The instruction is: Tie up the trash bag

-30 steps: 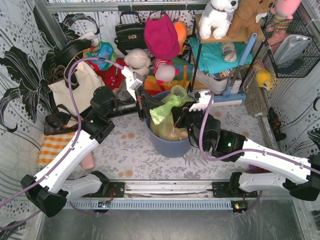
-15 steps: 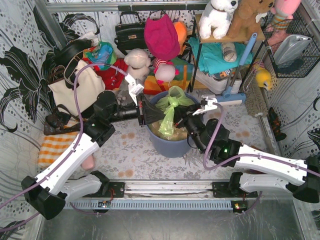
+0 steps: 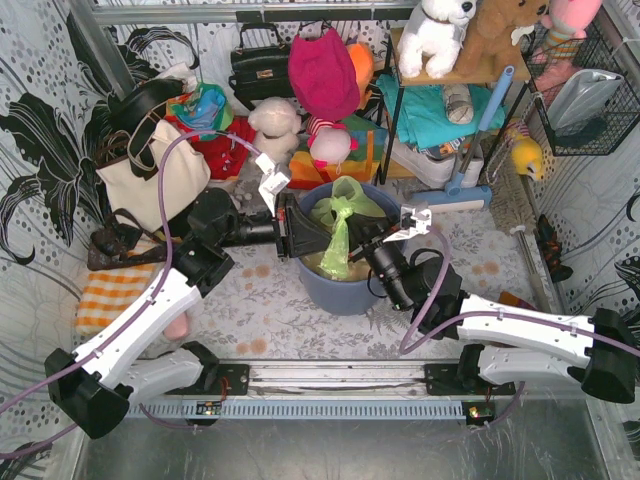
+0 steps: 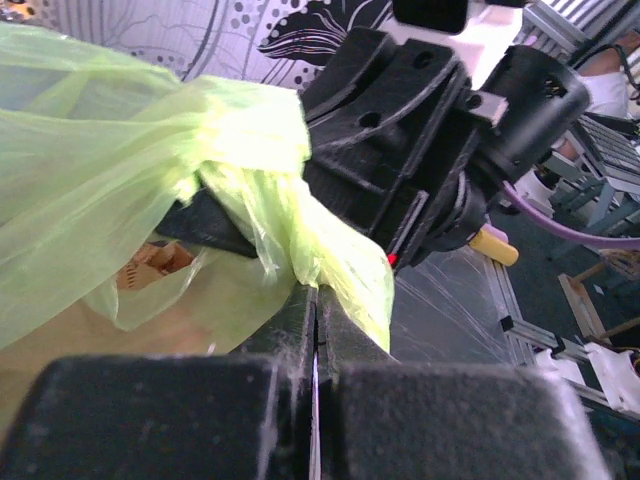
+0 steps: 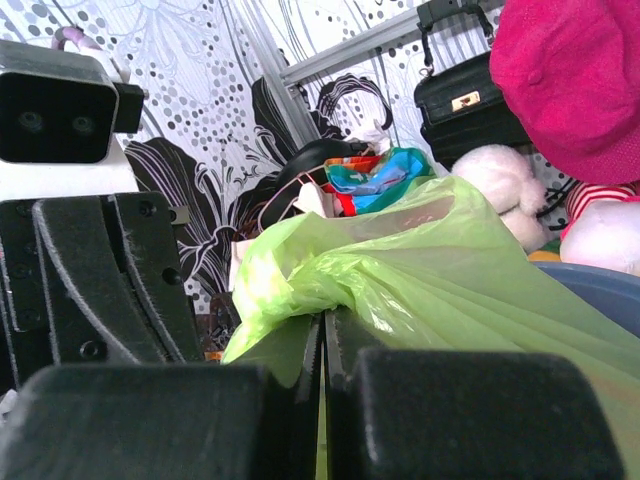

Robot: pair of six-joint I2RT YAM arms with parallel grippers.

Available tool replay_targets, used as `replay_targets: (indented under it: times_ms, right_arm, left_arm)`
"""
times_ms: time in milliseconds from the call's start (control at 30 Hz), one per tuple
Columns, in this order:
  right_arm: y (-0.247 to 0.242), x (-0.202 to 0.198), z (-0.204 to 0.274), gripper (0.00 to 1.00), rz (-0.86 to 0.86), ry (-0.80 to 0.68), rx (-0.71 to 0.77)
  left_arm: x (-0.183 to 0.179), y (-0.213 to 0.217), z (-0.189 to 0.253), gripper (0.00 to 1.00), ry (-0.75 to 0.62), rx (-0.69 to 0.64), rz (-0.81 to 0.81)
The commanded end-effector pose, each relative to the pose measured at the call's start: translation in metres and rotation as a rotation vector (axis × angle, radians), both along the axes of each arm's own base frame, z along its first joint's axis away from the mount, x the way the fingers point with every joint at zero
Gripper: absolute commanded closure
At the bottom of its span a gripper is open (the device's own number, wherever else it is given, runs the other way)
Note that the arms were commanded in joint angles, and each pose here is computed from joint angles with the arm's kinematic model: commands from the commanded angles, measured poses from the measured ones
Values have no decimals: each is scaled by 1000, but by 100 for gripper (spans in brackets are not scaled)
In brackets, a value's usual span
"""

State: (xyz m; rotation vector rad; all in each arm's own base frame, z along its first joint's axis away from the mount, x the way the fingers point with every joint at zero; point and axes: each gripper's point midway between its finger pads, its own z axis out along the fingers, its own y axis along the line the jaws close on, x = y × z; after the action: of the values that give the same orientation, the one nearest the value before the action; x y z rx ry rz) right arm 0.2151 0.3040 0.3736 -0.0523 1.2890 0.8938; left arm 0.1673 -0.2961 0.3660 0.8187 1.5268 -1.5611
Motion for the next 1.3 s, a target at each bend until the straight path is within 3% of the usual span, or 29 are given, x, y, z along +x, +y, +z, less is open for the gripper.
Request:
replay_targets:
  times_ms: [0,233,300,400,433,600,833,1033,1267]
  right_arm:
    - [-3,-2,19,100,-8,-96,66]
    - [-18,3,14,100,-78,-93,96]
    - [-20,4,13,100,-84,-91,98]
    - [-22,3,14,100,-82,-92,100]
    - [-23,2,15,100,-81,-93,101]
    - [-24,0,16,100,-69,-90,99]
    - [-23,-1,17,100,-62,-84,97]
    - [-24,-2,19,100,-59,-84,90]
    - [-25,-2,20,100,-59,-85,86]
  left_arm:
    - [-21,-2,16,98,-53,-55,-96]
    - [-16,-1,12,95,-65,-9,-58]
    - [-8,0,8,88,-74,35,-6]
    - [3,7,8,62,-119,97,81]
    - [7,11,9,59,-160,118,112]
    - [27,37,41,49,-345,152,325]
    - [63,60,90,42,-526,78,589]
    - [92,34,80,38,-527,148,537]
    - [95,7,63,37,-562,143,395]
